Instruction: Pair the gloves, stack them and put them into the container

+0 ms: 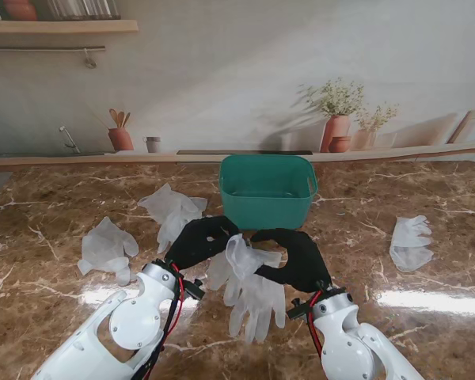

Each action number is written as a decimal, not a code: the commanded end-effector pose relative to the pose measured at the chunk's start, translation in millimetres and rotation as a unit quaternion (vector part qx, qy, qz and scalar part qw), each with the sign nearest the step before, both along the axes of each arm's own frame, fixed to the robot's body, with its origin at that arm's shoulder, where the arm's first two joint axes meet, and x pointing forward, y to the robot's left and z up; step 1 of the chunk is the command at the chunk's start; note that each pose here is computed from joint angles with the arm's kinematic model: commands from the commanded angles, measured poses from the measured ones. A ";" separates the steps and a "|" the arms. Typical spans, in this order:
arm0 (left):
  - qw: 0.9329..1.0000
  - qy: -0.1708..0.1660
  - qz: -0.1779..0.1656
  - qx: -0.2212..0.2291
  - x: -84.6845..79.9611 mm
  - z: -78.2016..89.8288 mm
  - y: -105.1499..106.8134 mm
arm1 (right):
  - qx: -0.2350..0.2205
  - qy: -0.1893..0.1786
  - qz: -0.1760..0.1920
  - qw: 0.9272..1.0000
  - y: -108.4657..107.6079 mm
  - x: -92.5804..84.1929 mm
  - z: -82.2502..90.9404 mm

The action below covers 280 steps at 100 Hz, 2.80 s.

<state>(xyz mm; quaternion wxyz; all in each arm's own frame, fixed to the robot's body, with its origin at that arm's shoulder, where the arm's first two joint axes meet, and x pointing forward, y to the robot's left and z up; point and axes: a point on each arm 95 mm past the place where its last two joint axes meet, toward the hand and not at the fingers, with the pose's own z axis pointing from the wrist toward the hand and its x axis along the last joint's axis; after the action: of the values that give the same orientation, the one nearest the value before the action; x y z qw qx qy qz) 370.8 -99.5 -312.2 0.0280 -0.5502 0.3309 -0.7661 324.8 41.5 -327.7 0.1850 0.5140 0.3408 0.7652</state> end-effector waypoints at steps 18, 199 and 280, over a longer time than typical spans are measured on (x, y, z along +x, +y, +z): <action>1.000 0.009 -0.011 0.015 -2.4 -1.5 4.5 | 0.041 0.016 0.010 0.999 2.4 -4.4 3.1; 0.978 0.122 -0.155 0.063 -28.2 -20.1 38.5 | 0.026 0.193 0.101 0.976 -10.1 -31.8 -11.8; 0.976 0.090 -0.038 0.195 49.8 -63.8 -15.8 | -0.072 0.186 -0.039 0.979 -10.8 59.4 -69.6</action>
<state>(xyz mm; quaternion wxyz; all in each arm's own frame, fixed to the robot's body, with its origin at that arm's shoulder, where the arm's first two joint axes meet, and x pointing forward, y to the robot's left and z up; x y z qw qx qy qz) 419.2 -108.5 -373.3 0.0739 -0.5825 0.4974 -0.6386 385.1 29.7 -388.7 0.1798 0.6347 0.4026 0.6346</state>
